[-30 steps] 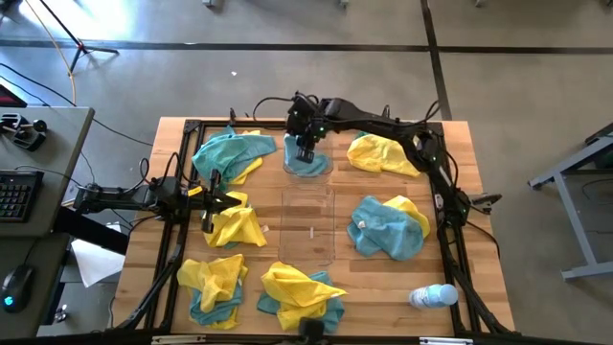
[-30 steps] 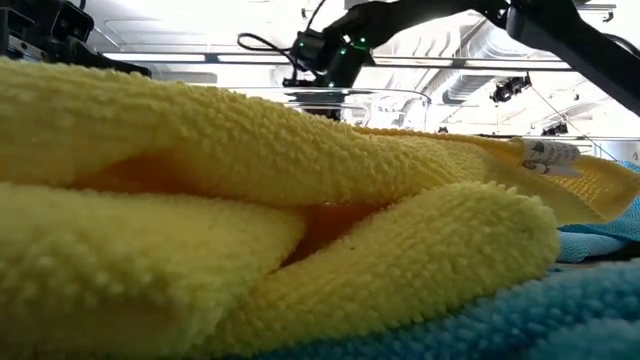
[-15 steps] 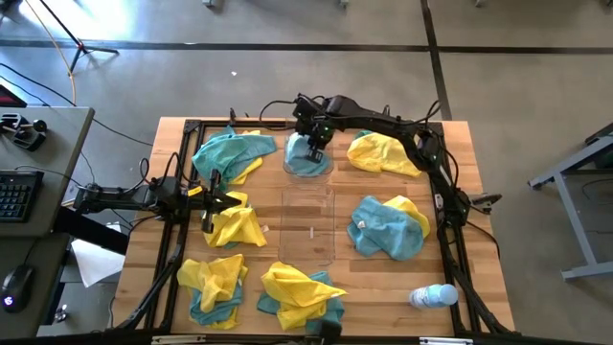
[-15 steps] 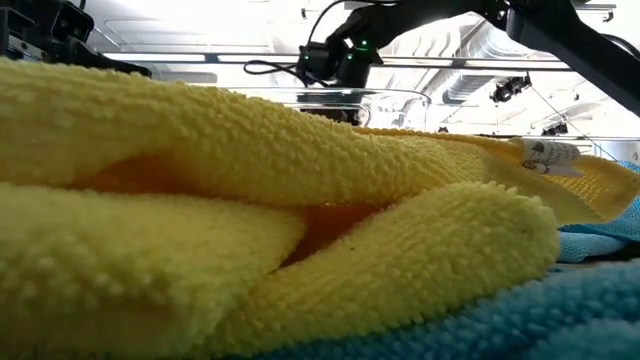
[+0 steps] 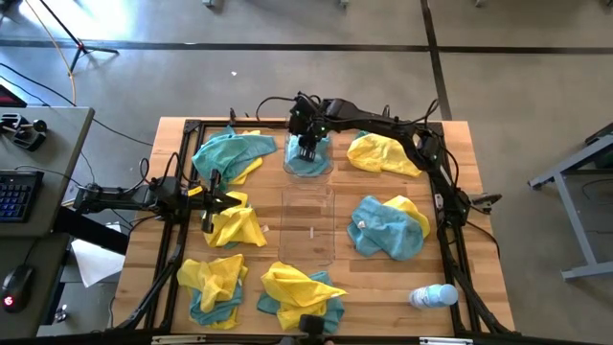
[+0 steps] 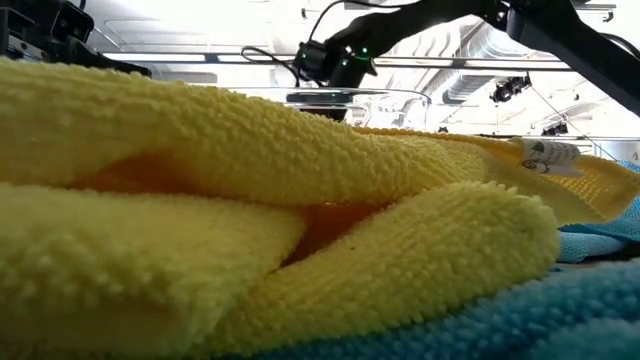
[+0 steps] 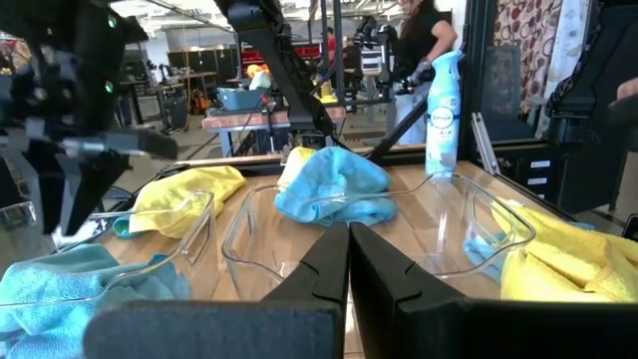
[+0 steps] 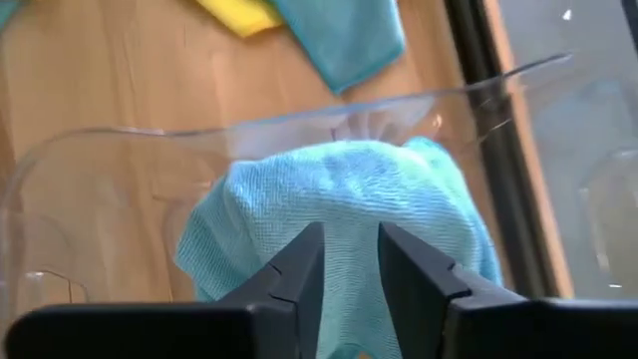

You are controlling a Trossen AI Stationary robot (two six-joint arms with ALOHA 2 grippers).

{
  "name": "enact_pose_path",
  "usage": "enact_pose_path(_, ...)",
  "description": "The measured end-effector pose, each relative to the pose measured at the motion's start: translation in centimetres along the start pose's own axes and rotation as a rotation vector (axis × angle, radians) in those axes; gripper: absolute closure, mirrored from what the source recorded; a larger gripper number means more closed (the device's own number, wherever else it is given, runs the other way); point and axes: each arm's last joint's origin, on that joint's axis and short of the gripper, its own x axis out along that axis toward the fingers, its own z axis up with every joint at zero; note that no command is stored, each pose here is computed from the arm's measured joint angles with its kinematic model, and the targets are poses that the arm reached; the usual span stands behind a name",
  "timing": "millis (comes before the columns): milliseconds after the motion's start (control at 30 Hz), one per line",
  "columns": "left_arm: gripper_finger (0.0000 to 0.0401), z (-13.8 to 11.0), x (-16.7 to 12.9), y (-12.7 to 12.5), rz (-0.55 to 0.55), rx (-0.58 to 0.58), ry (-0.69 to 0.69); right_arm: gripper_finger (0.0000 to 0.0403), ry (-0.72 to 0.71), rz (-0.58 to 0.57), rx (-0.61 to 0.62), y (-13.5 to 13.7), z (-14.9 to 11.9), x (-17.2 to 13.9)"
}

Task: Sort microfiber towel by color & place in baskets
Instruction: Put the blue towel into the top transparent bin

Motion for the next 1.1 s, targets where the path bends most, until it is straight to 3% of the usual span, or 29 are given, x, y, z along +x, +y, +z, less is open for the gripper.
enact_pose_path(333, 0.0401, 0.0, 0.0, 0.0, 0.000, 0.000, 0.000, 0.0400, 0.013, 0.022, 0.061, -0.2, -2.7, 4.0)
enact_pose_path(767, 0.0401, 0.0, 0.0, 0.0, 0.000, 0.000, 0.000, 0.0401, 0.105, 0.069, 0.127, -0.3, -5.3, 5.9)
enact_pose_path(1100, 0.0401, 0.0, 0.0, 0.0, 0.000, 0.000, -0.001, 0.0402, 0.096, 0.068, 0.201, -1.7, -5.9, 6.5)
